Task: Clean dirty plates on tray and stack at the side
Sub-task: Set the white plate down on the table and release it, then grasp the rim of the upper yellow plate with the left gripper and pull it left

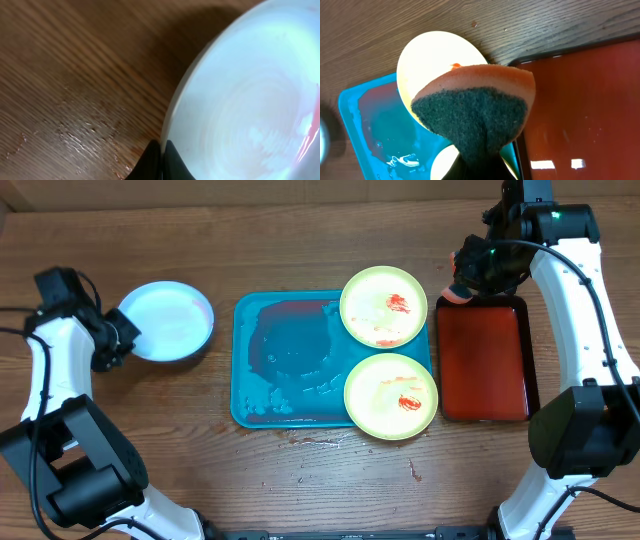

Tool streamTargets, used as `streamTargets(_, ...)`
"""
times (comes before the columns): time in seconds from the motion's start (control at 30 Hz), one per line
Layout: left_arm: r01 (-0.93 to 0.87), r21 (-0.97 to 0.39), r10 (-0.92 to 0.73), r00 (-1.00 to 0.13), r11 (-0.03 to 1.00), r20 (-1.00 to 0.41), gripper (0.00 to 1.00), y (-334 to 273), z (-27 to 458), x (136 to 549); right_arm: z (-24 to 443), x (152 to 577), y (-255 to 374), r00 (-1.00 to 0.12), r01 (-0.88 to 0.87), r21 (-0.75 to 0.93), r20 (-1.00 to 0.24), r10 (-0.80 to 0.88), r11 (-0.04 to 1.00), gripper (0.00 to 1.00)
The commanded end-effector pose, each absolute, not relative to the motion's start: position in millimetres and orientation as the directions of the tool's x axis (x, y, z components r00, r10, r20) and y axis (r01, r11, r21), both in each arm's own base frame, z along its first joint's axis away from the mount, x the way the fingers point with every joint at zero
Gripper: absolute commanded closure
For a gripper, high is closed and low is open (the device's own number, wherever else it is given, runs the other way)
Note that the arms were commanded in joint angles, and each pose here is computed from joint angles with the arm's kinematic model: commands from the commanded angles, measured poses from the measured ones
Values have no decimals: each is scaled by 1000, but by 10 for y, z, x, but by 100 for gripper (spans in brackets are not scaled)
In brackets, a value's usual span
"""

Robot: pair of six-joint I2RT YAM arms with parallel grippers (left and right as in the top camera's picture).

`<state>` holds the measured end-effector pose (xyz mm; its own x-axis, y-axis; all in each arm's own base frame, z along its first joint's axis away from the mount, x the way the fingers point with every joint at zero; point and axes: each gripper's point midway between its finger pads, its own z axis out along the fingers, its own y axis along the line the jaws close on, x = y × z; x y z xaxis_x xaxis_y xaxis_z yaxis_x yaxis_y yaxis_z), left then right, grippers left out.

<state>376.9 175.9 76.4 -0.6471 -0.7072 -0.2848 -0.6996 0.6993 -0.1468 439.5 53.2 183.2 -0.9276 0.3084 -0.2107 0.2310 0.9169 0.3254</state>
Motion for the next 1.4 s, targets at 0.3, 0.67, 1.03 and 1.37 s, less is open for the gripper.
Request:
streamTargets(0.3, -776, -66, -758, -590, 628, -276, 96, 1770, 244, 3380, 1892, 4423, 510, -926, 209, 322, -237, 292, 923, 96)
streamTargets(0.67, -653, -21, -636, -729, 757, -253, 34, 1691, 307, 3383, 1892, 4423, 510, -926, 209, 322, -237, 292, 923, 96)
streamTargets(1.03, -240, -157, -280, -902, 958, -328, 35, 667, 1123, 4144, 1903, 4454, 512, -923, 204, 326, -250, 292, 923, 96)
streamTargets(1.37, -23, -256, -146, -869, 966, -473, 28, -943, 1531, 4639, 1906, 4460, 512, -922, 203, 326, -252, 292, 923, 96)
